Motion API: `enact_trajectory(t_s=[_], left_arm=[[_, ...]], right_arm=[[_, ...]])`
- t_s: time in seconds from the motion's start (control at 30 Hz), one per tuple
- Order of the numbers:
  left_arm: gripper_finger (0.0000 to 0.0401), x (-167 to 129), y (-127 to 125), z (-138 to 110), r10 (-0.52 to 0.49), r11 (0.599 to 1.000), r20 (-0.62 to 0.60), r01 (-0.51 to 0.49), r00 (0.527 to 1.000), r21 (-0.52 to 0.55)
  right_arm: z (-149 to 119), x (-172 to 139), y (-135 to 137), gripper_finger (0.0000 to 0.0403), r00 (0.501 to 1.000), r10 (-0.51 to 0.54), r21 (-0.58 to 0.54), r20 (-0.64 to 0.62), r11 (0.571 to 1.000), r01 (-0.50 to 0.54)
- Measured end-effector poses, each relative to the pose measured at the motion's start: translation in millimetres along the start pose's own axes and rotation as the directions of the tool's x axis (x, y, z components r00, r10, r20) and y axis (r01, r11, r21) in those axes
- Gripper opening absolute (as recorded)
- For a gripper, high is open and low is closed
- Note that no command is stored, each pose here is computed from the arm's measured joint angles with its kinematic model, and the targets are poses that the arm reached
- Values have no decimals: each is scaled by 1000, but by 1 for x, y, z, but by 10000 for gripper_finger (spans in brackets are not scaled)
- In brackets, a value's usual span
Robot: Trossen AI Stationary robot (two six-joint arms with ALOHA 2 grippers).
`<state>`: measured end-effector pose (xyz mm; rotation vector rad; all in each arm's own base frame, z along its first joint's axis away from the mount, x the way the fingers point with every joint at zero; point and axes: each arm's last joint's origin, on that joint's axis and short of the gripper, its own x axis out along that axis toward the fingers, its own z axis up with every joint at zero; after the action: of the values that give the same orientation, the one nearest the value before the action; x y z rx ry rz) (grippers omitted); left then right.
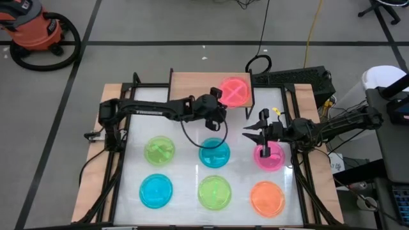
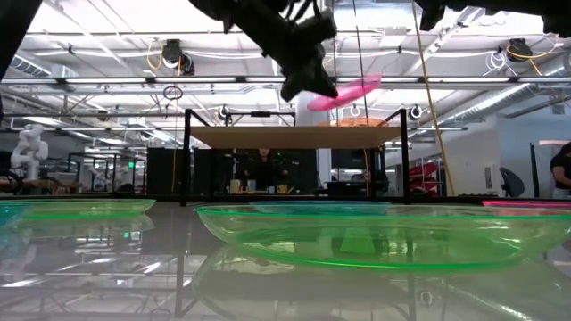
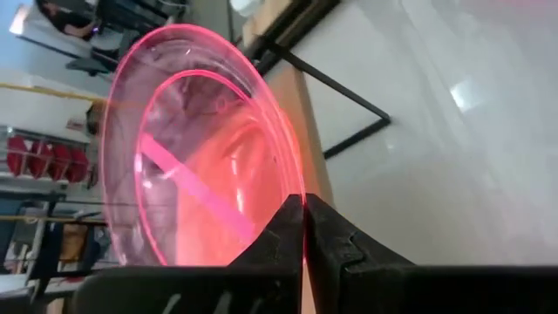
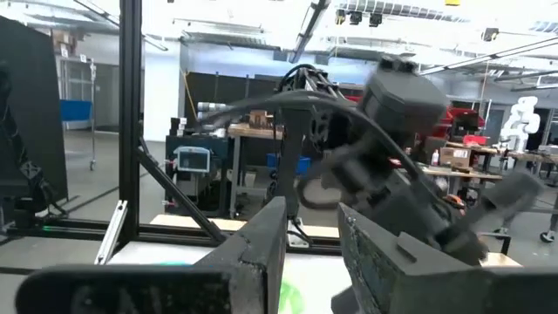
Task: Place and stack plates onto a shelf
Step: Stack the top pink plate on top of the orange plate on the shelf
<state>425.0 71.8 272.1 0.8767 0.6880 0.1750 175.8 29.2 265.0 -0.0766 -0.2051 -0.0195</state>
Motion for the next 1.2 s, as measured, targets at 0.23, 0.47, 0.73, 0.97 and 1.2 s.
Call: enact_trajectory(t_s=[0.23,0.47,0.73,0.97,1.2], left_arm=[[40,7,0,-5,-9,1000,-11,9,1000,-8],[68,8,2,-9,-4,999,-18,3,1000,-38],[113,8,7,-5,43,996,20,-41,999,-85],[178,9,11,-8,77,986,-5,-77,997,-146],[204,11,13,-9,109,979,-9,-109,994,-174]], right_arm=[[0,0,0,89,1000,1,-8,-2,1000,-1],[-1,0,0,89,1000,1,-10,-6,1000,-1],[-1,0,0,89,1000,1,-10,-9,1000,-2],[-1,0,0,89,1000,2,-10,-9,1000,-2],[-1,0,0,89,1000,2,-10,-9,1000,-2]])
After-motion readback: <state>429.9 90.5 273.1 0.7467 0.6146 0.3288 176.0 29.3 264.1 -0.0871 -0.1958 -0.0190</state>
